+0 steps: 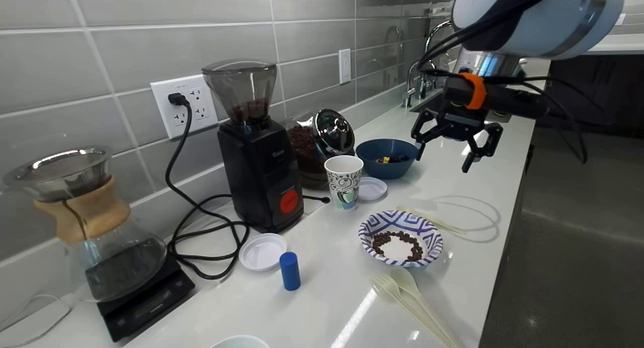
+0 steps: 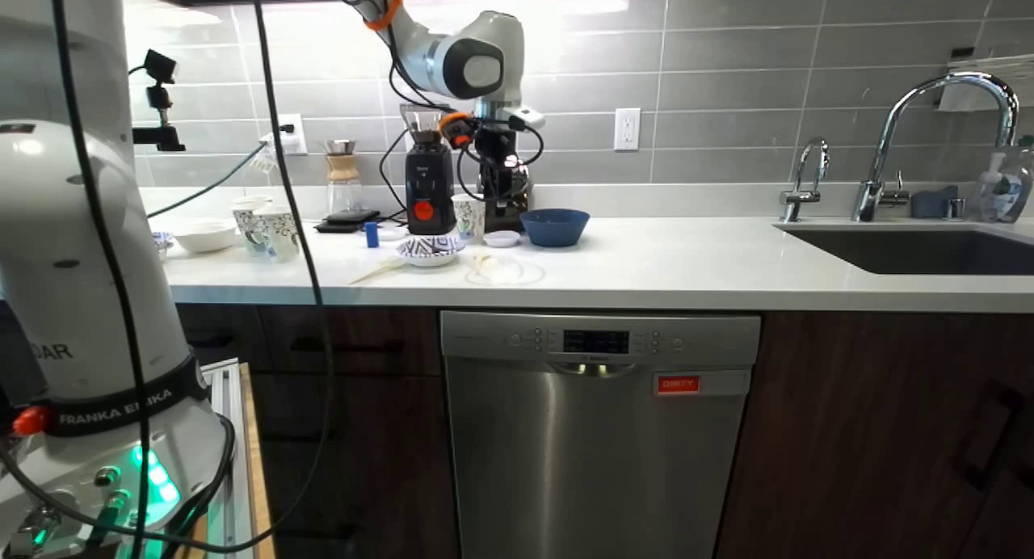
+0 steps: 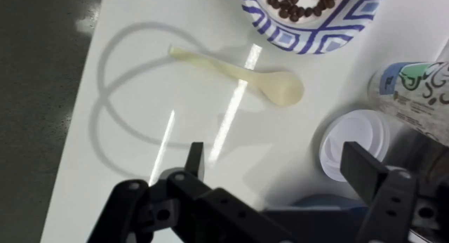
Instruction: Turn the white coffee lid upright
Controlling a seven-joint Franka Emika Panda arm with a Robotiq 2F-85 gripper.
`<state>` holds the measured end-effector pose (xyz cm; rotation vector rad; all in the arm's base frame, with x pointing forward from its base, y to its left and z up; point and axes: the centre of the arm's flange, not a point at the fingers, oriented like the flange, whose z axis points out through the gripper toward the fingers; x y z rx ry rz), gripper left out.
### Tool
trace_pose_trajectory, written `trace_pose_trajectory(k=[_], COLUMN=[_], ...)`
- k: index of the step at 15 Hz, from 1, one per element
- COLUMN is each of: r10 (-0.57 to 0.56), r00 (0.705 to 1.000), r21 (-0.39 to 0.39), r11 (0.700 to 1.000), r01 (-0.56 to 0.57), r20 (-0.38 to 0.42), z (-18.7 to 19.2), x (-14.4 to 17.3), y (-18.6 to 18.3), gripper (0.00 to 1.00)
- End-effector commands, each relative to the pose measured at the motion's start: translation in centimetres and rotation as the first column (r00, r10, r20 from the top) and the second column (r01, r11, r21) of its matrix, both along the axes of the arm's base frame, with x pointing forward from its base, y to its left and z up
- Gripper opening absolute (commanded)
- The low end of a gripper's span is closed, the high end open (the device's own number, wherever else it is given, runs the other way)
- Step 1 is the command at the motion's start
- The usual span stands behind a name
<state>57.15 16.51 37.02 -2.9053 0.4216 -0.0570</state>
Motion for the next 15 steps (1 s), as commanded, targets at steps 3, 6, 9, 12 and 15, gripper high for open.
trace_pose_trajectory(k=[3,6,9,12,15], r10=[-0.034,-0.037,-0.073,-0.1,-0.111], r00=[0.999,0.998,0.997,0.995,0.993], r21=[0.094,0.105,0.111,0.119,0.118], r11=[0.995,0.994,0.991,0.988,0.987], r01=[0.036,0.041,0.076,0.102,0.114], r20=[-0.026,-0.041,-0.034,-0.026,-0.032], z=[-3.7,-5.5,-6.8,-7.8,-8.8], x=[4.0,4.9,6.2,7.4,8.2], y=[4.4,5.9,6.4,7.0,7.8], gripper=[1.0,1.0,1.0,0.79,0.7])
